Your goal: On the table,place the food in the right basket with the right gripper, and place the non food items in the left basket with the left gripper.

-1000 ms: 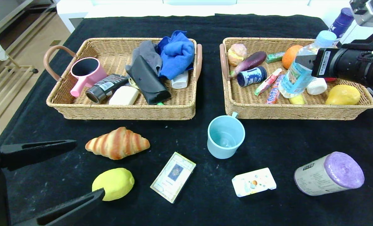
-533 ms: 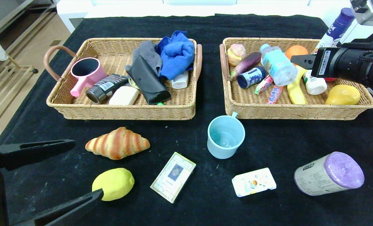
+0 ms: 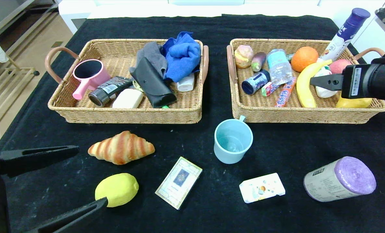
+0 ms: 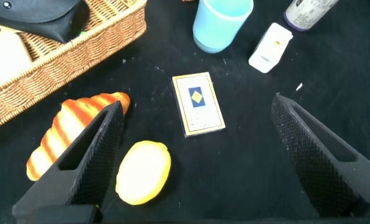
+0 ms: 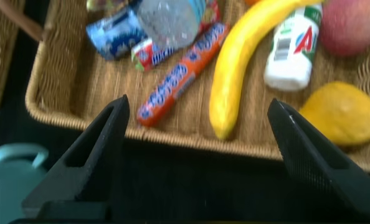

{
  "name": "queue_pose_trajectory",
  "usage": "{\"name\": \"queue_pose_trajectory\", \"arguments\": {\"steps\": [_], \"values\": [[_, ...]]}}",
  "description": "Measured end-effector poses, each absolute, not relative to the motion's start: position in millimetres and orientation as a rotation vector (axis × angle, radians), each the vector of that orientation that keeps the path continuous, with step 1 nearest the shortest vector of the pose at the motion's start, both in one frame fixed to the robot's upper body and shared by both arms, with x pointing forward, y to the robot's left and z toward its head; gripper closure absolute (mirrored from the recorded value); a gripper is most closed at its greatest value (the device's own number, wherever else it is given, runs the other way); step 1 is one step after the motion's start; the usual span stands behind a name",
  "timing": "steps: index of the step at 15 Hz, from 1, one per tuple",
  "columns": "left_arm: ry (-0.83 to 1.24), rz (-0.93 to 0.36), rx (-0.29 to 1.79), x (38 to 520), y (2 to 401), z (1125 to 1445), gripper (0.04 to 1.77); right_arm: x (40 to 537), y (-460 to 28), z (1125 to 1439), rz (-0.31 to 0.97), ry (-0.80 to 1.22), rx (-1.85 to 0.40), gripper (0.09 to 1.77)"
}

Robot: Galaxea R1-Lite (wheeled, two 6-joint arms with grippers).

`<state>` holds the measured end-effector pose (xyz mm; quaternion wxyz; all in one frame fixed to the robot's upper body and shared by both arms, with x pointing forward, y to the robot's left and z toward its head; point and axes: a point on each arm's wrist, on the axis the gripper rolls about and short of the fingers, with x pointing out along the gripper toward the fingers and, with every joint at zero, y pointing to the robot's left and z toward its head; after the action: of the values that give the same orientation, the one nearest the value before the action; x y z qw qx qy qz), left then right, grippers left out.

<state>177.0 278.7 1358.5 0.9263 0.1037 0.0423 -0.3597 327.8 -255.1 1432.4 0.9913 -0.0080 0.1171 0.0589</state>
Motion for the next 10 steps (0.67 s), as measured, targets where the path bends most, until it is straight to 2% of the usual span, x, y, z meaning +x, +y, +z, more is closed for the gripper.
{"name": "queue_pose_trajectory", "arguments": {"steps": [6, 10], "values": [[0.095, -0.739, 0.216, 177.8, 278.2, 1356.7, 0.09, 274.1, -247.4, 1439.8, 0.237, 0.305, -0.033, 0.19], [0.098, -0.739, 0.216, 178.6, 277.7, 1356.3, 0.09, 264.7, -234.6, 1438.5, 0.314, 0.308, -0.039, 0.17]]}}
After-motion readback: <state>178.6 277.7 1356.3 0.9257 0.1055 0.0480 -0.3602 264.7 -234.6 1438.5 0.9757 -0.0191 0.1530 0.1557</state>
